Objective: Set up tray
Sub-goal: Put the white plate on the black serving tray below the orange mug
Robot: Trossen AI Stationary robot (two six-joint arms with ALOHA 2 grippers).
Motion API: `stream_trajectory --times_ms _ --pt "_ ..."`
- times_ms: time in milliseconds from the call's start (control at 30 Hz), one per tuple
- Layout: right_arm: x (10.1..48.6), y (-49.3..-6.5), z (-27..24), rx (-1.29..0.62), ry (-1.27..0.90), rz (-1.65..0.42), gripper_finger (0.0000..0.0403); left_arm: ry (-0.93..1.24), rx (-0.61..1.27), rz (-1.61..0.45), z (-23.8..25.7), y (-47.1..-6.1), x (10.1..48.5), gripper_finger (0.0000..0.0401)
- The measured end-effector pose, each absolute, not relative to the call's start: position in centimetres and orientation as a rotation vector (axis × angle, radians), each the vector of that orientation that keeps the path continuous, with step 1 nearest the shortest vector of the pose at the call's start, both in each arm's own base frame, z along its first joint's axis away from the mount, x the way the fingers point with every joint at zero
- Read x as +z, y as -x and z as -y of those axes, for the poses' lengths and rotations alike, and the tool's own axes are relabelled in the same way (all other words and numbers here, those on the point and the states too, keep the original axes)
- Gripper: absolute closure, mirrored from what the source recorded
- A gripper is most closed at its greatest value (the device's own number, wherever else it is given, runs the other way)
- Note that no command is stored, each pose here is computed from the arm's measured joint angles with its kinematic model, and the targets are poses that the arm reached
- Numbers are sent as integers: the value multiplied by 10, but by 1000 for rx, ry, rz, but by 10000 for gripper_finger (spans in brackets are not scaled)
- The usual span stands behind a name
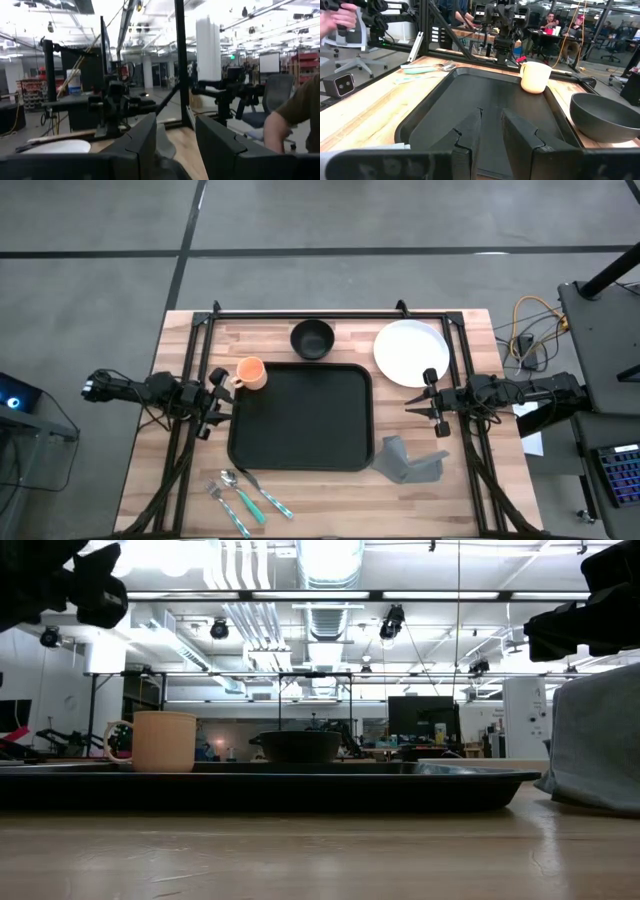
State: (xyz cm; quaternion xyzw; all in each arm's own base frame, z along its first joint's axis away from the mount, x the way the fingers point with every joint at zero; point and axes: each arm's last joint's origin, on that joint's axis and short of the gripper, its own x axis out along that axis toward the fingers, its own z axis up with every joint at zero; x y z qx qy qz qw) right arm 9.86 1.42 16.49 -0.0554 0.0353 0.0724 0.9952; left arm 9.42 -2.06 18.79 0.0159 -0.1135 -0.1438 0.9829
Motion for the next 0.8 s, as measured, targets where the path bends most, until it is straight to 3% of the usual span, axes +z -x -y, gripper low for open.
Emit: stream_trajectory --times_ms 800 --pt "165 -99 -14 145 111 -70 335 -73 -202 -5 18 -98 166 283"
